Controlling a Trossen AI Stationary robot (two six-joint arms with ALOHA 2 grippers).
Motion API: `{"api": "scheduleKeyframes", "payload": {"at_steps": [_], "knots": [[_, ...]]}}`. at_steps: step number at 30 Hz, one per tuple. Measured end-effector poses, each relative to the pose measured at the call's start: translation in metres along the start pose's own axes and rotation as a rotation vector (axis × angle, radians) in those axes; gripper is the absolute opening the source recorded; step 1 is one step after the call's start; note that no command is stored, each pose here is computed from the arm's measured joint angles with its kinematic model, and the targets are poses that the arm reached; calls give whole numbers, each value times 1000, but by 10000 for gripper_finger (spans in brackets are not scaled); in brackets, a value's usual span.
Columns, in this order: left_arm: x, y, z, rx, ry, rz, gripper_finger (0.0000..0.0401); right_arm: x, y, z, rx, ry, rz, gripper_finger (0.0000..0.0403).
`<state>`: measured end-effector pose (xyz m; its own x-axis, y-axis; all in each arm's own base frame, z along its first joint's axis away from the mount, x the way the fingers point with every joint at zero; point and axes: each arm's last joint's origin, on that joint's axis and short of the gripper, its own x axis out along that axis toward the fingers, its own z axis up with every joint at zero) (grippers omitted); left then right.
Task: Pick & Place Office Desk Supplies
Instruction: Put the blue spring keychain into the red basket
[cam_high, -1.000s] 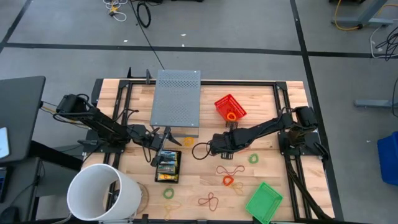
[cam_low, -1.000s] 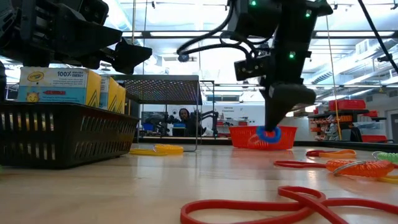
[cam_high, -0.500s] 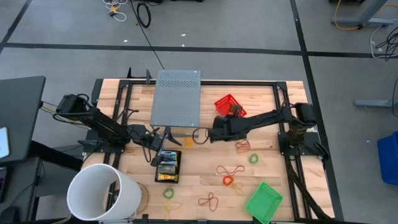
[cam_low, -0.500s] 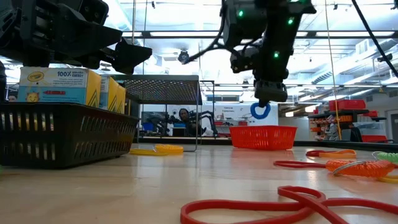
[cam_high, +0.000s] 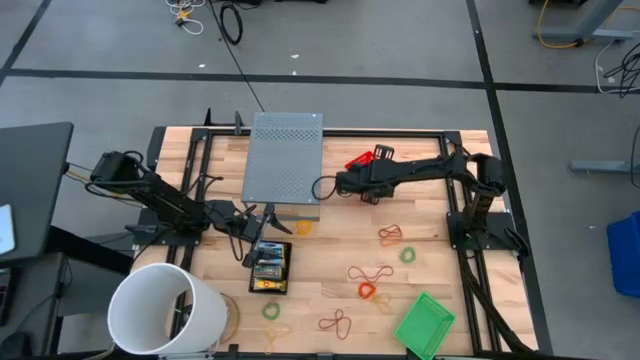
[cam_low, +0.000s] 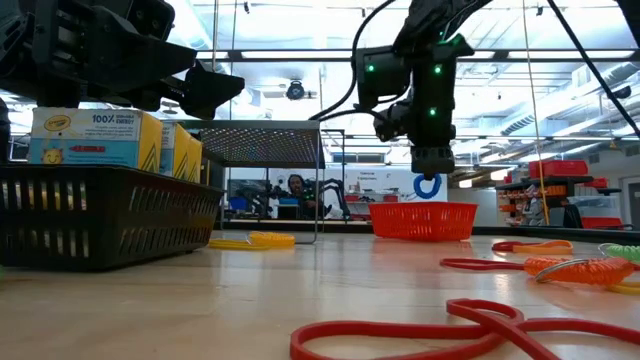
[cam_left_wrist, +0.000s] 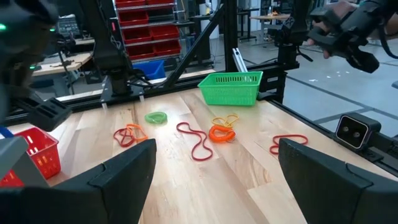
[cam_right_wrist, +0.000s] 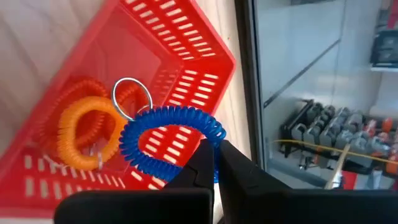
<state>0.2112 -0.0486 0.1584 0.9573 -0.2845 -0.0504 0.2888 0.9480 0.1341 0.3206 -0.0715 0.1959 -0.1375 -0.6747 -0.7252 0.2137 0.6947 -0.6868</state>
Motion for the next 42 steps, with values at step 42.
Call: {"api": "scheduleKeyframes", "payload": {"at_steps": [42], "knots": [[0, 0, -1, -1, 15, -2, 339, 38, -29, 8, 34, 5, 517, 151]]}}
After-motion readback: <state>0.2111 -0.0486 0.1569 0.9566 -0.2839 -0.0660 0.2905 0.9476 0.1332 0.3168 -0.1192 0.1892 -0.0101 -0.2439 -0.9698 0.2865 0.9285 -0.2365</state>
